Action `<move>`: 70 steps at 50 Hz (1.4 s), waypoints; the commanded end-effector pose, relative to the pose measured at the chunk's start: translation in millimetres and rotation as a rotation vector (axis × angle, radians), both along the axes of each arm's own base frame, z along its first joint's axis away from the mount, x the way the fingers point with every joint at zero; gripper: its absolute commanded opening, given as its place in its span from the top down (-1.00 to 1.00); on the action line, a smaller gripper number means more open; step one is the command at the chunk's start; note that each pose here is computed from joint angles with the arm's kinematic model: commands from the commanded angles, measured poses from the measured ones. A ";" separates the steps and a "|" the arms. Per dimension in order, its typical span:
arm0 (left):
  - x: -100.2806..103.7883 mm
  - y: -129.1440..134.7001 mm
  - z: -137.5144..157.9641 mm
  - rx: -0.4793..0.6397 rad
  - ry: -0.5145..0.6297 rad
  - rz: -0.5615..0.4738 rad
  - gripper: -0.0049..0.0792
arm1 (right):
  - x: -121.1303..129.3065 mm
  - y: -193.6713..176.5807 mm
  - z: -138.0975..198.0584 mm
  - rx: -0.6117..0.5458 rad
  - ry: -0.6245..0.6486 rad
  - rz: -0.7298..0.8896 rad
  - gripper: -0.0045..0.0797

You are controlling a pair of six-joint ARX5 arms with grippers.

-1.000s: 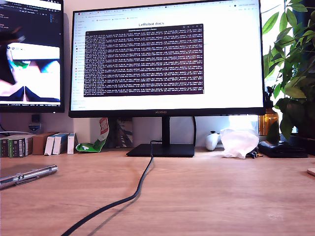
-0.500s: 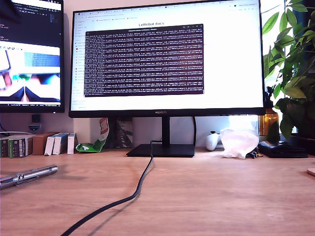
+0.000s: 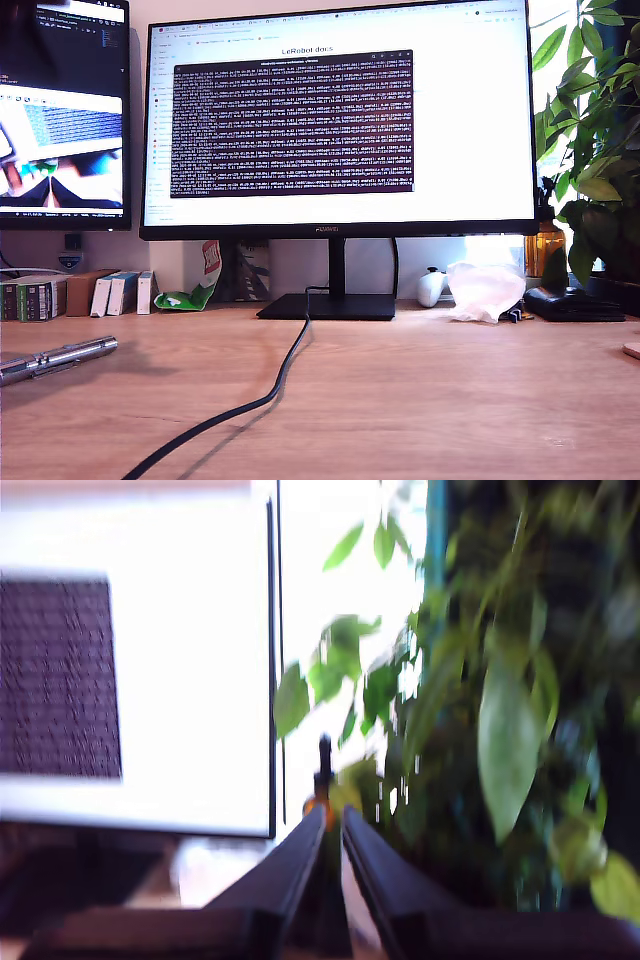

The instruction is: Pick the metallic laser pointer with your right arm, pass it to your left arm, then place it down to the left side of the table

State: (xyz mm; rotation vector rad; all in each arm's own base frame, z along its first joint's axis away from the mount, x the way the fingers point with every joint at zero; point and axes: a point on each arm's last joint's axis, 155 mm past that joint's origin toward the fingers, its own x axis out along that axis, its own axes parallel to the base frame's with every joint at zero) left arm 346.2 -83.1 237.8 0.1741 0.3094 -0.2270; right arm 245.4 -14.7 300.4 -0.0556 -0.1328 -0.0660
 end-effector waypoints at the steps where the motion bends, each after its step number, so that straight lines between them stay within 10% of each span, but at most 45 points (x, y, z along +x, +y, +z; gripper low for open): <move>1: -6.1 2.9 1.8 -0.006 -0.029 0.004 0.90 | 4.5 0.0 -27.1 0.006 0.037 0.002 0.77; 70: -97.4 37.2 -81.6 -0.150 -0.189 0.105 0.90 | 5.7 30.5 -147.6 0.007 0.182 0.168 0.77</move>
